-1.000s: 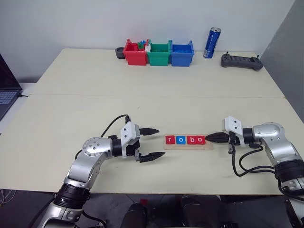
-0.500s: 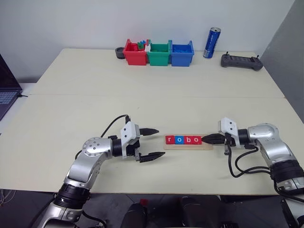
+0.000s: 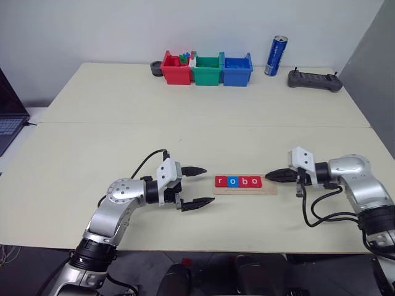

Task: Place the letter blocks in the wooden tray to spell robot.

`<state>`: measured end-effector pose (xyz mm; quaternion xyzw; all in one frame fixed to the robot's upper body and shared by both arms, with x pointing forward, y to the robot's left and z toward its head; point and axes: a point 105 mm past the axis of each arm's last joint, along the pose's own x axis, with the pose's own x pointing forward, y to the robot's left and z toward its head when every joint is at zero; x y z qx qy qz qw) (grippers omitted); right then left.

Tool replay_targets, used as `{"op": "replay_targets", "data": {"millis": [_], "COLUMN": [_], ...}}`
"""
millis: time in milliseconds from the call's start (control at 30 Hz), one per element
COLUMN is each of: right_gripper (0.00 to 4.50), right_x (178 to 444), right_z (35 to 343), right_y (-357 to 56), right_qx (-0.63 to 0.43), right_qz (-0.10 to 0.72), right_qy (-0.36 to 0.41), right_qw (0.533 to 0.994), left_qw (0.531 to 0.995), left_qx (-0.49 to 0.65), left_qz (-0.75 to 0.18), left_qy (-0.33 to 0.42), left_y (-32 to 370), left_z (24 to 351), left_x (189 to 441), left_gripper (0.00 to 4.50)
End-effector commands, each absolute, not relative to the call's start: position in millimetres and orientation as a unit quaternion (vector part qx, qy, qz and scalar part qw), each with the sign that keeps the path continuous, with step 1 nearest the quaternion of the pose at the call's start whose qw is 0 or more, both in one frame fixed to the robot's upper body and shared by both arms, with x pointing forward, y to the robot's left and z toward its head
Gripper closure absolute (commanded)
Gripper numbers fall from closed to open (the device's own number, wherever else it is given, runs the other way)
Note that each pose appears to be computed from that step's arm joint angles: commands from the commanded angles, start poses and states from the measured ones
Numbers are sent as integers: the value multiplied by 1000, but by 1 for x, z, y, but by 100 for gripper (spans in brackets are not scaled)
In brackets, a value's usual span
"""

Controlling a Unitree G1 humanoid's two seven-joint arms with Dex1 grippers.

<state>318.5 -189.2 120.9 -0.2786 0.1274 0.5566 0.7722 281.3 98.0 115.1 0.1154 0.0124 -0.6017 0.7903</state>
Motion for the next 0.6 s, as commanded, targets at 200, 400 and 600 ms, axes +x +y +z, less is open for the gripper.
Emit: {"op": "replay_targets", "data": {"millis": [200,400,600], "right_gripper": [331,116,5], "right_x": [297,276,271], "right_z": [156,138,141], "right_y": [-221,-250,-297], "right_qx": [-221,-157,-109], "right_qz": [390,202,-49], "right_qy": [83,90,64], "right_qw": [890,963,991], "left_qw": [780,773,760], "left_qx": [117,116,110], "left_qz": [-615,-624,-640], "left_qy": [-16,-17,-29], "left_y": [91,89,80], "left_z": [126,126,131], "left_x": [279,280,277], "left_gripper": [0,0,0]}}
